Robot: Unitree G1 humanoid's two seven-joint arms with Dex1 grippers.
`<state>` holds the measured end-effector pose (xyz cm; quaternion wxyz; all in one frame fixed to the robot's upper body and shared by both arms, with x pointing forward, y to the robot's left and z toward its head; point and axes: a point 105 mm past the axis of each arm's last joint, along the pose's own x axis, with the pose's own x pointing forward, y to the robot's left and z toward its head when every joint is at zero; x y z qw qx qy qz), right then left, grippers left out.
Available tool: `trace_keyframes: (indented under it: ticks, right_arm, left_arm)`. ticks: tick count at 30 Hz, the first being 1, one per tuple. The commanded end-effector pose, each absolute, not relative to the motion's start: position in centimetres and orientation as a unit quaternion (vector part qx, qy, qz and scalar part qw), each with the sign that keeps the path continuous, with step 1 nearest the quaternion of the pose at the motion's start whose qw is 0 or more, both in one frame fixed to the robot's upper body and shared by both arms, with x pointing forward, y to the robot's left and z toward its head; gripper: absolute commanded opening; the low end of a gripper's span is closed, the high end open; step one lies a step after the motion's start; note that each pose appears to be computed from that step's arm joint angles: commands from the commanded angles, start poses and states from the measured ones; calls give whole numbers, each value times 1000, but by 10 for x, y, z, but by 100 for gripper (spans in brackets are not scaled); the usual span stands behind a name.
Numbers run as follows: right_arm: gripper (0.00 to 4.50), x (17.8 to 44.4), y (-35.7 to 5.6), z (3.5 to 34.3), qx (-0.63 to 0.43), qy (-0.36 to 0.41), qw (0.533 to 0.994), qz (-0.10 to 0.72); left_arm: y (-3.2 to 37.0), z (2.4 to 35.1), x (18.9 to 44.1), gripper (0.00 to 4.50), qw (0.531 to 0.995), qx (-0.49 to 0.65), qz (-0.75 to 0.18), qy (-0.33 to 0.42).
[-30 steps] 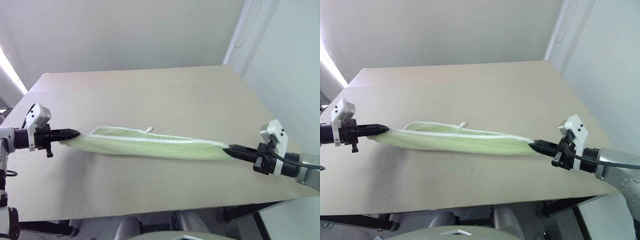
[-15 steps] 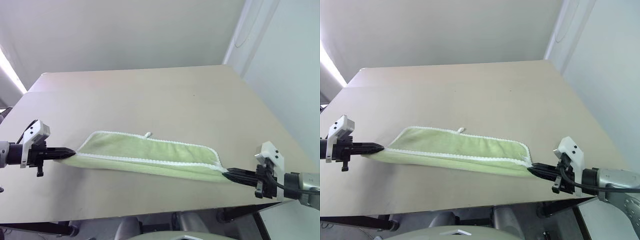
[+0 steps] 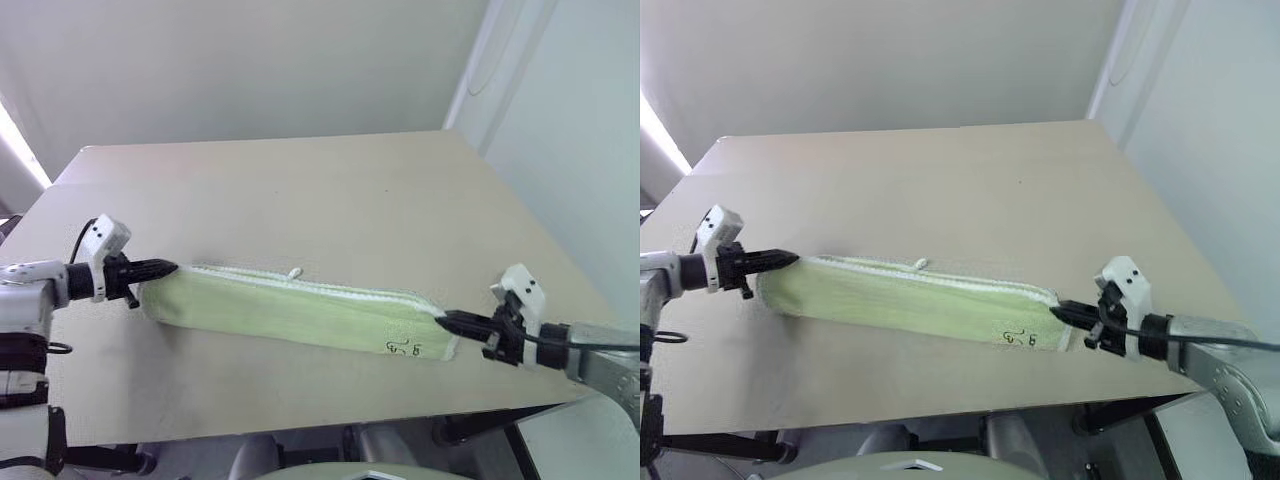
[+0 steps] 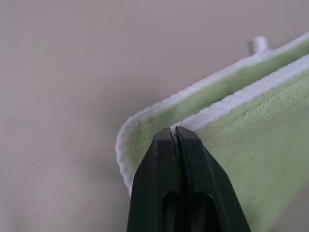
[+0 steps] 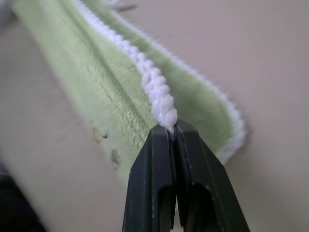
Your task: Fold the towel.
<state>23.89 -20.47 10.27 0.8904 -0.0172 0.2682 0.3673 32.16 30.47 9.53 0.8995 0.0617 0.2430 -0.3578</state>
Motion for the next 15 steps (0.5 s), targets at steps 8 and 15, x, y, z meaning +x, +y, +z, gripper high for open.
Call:
trace_keyframes:
  ticks: [8, 15]
  right_arm:
    - [5, 269, -206, 91, -49, 256, 904, 339]
    - [50, 271, -206, 77, -71, 269, 899, 339]
  left_arm:
    - [303, 88, 356, 0, 927, 78, -296, 218]
    - [296, 81, 363, 0, 924, 90, -301, 218]
